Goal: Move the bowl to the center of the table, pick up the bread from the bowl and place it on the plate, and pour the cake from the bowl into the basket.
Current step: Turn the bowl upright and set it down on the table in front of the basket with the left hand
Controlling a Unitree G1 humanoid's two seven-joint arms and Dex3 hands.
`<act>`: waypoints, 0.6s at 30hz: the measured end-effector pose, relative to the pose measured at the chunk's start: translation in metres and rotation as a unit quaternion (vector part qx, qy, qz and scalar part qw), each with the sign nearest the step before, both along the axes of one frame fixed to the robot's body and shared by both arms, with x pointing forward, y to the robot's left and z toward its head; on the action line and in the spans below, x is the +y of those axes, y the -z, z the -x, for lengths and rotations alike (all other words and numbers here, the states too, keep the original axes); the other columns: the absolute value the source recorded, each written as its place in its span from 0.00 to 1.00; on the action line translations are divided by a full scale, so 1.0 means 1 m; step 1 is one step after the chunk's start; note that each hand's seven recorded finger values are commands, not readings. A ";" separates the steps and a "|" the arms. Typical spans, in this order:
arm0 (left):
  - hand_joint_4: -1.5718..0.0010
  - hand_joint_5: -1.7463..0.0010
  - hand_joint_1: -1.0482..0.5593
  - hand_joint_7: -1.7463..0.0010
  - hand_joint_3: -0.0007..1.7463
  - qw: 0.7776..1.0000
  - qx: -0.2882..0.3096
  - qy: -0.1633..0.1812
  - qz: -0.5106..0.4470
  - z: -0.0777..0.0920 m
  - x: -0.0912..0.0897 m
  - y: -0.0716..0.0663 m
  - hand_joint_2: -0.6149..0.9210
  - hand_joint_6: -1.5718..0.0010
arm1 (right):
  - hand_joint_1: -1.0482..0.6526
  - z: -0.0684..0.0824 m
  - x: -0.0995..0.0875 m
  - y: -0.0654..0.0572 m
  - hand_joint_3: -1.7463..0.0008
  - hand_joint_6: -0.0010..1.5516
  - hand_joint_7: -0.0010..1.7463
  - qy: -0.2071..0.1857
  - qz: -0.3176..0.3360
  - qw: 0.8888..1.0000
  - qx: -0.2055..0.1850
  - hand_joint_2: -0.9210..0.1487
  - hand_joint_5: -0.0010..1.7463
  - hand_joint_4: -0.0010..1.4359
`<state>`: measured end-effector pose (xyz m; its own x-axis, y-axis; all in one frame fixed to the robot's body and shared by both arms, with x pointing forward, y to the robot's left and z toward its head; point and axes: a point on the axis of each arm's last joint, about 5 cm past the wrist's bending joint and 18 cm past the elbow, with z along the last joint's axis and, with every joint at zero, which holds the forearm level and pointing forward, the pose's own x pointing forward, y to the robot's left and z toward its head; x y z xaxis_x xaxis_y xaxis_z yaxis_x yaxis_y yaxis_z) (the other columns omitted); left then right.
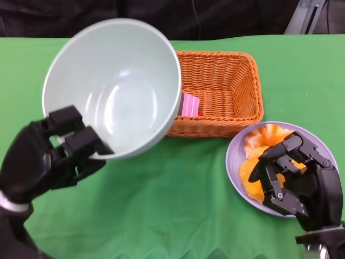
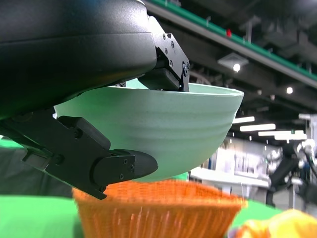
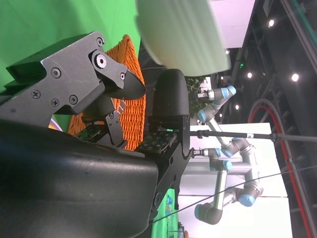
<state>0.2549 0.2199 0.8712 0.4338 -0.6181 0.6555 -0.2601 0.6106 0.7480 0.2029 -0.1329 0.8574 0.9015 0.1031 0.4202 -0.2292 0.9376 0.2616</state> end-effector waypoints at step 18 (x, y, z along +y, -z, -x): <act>0.62 0.16 0.62 0.20 0.20 0.998 0.024 0.032 -0.042 0.028 0.011 0.018 1.00 0.66 | 0.56 -0.001 -0.001 -0.004 0.45 0.44 0.75 -0.003 -0.001 1.000 0.007 0.27 0.96 0.50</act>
